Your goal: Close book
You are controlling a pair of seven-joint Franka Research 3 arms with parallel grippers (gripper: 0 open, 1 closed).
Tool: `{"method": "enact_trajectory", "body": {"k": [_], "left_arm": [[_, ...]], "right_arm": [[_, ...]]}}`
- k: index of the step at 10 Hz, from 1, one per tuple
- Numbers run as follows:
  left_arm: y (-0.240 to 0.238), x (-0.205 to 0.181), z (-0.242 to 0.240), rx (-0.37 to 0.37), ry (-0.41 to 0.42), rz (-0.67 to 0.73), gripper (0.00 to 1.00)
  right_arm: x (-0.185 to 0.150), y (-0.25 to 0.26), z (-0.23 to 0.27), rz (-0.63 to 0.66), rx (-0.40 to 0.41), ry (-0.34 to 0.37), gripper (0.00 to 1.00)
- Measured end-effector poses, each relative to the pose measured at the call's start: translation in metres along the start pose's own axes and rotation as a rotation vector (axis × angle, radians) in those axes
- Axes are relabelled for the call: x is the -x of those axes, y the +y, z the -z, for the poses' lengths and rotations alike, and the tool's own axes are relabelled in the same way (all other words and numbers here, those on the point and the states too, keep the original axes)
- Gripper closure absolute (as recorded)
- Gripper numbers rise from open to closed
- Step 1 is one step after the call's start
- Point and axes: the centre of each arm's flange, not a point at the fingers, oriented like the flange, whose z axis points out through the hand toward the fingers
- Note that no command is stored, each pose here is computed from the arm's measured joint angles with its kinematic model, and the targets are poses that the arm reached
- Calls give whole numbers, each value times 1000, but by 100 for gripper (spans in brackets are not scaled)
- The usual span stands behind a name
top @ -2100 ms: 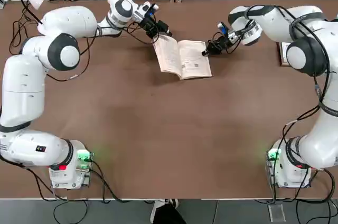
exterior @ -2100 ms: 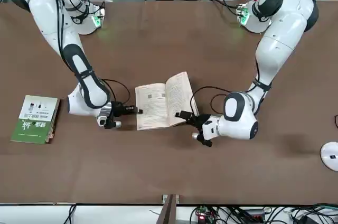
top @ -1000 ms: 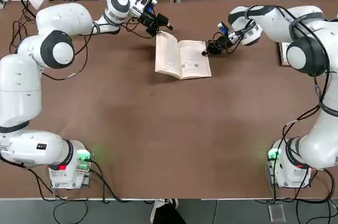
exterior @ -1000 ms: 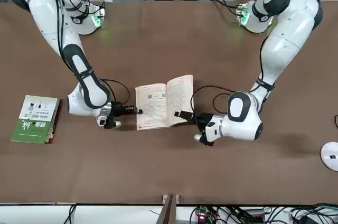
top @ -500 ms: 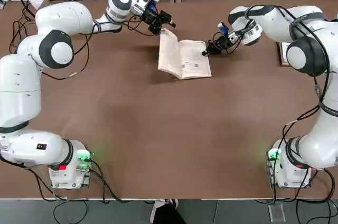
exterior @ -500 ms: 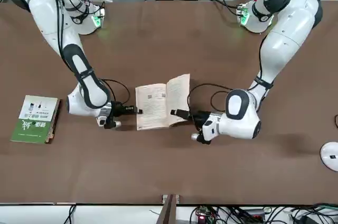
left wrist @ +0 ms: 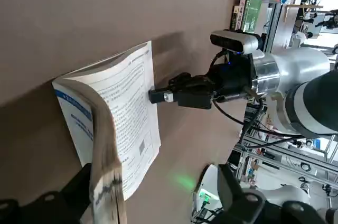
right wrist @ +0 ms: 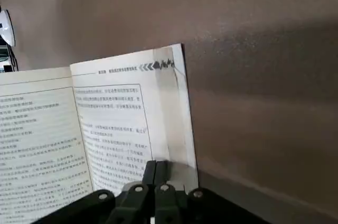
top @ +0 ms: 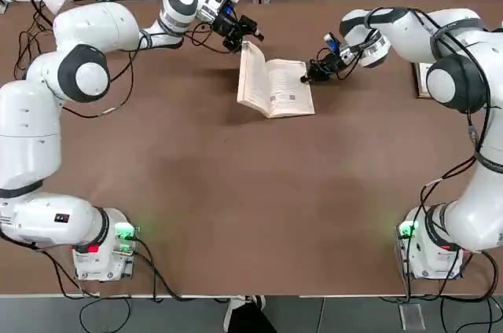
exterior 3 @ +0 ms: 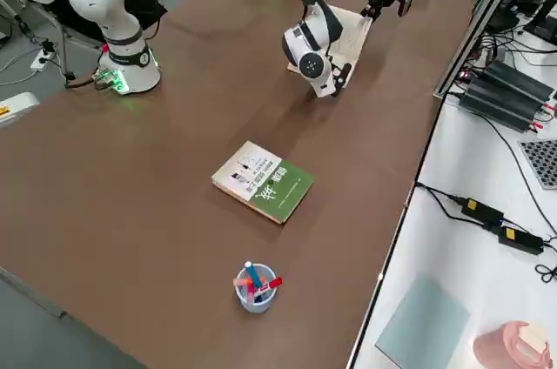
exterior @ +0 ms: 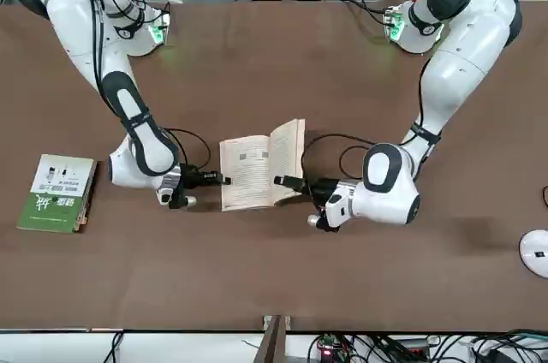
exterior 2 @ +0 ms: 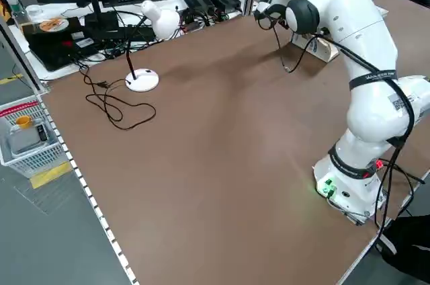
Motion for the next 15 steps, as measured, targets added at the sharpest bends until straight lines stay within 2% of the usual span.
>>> {"method": "enact_trajectory", "body": {"k": [10,15], "left_arm": [[23,7,-35,-13,10,20,1],[24,7,-38,-14,14,31,1]], "right_arm": [[0,0,0,-1,0,1,98],[-1,3,3,-3,2,5,98]]}}
